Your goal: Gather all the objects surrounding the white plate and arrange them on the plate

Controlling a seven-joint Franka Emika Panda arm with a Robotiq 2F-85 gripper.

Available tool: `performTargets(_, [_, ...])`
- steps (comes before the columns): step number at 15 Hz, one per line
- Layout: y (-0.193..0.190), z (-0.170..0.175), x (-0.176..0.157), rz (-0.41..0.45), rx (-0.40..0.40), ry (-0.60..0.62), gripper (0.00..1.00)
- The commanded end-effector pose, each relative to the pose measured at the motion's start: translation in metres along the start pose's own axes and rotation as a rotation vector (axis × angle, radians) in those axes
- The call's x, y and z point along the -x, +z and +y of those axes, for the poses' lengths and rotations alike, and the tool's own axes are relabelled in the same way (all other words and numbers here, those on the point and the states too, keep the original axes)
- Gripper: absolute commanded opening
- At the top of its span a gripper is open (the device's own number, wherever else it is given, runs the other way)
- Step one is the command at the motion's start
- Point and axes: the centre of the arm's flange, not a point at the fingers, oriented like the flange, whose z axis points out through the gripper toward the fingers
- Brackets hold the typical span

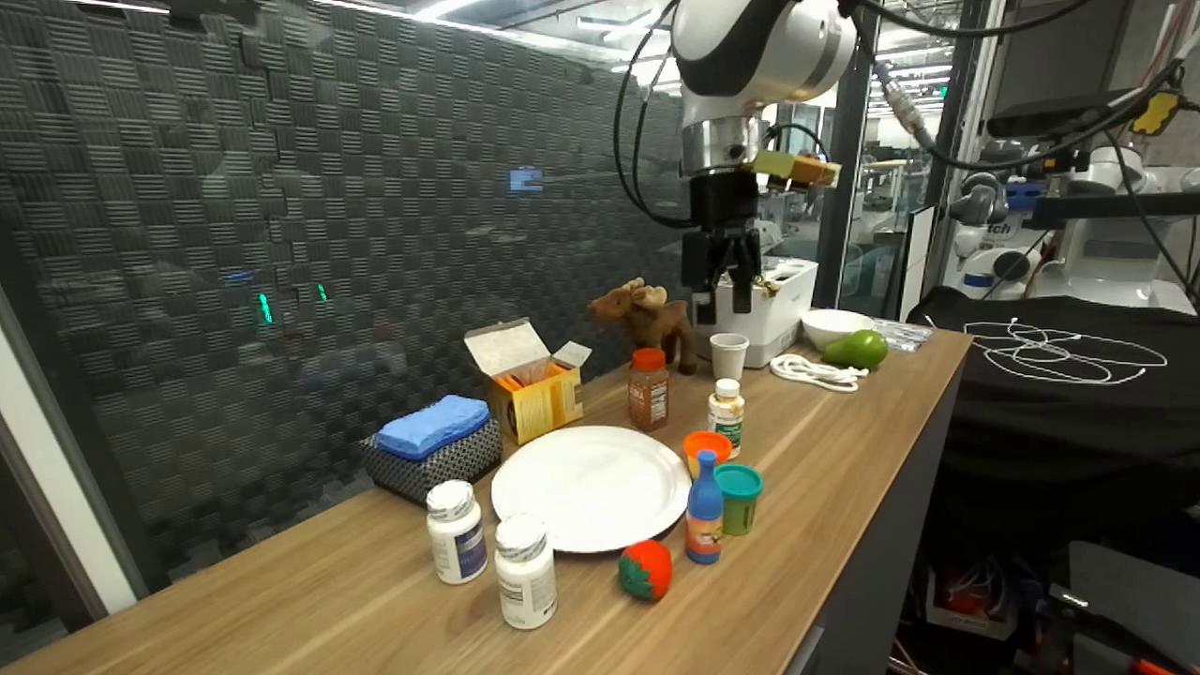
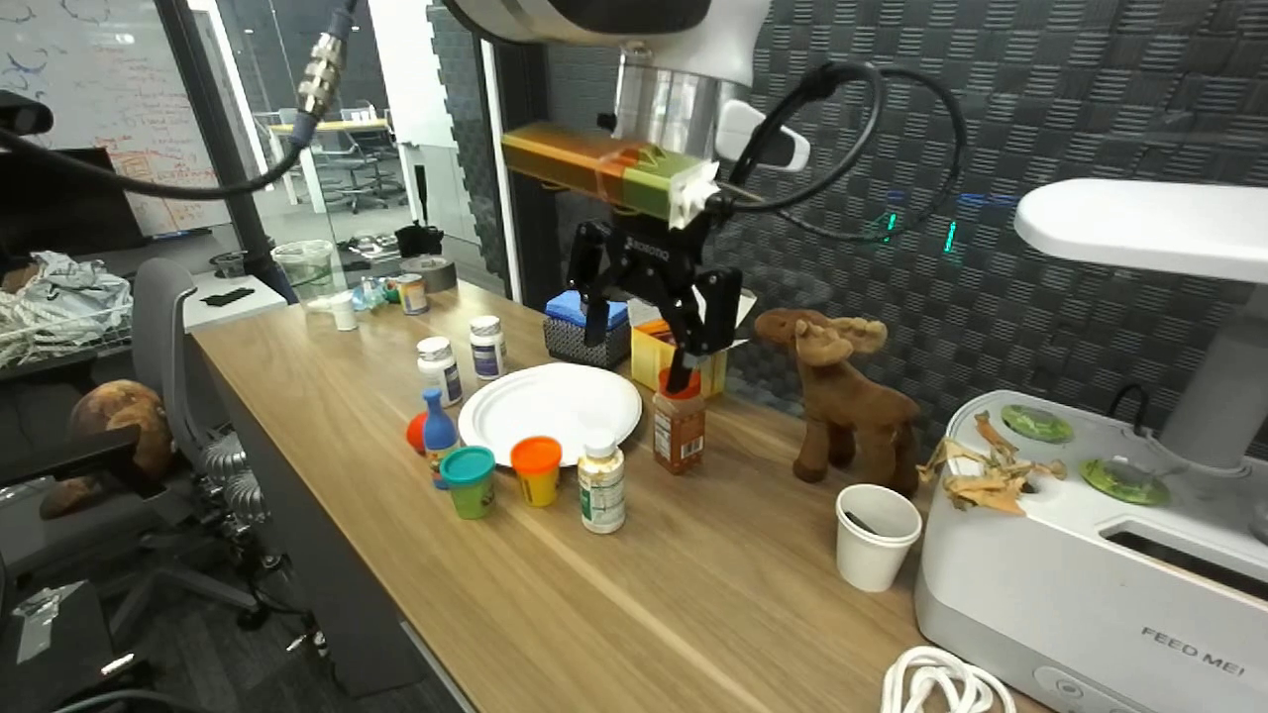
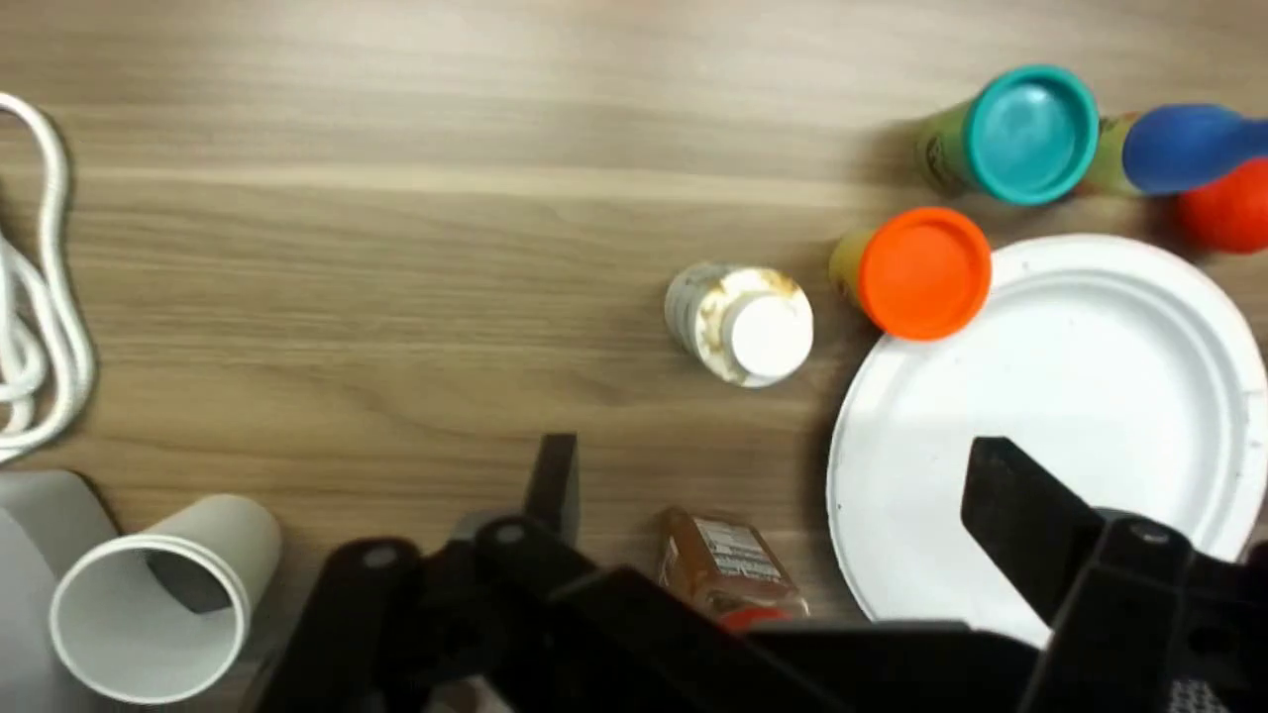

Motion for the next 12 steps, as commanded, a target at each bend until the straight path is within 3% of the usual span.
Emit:
performTargets(1, [0.000,-0.012,-0.034,0.066,-0.041,0.026,1.00])
performTargets(7, [-0.003,-0.041,-0.048,0.111,0.085,0.023,1.00])
performTargets(11, [0.017,-0.050,-0.056,0.076,0.189,0.048,1.00])
performTargets(12, [0.024,-0.052,-0.057,0.067,0.176,0.040,1.00])
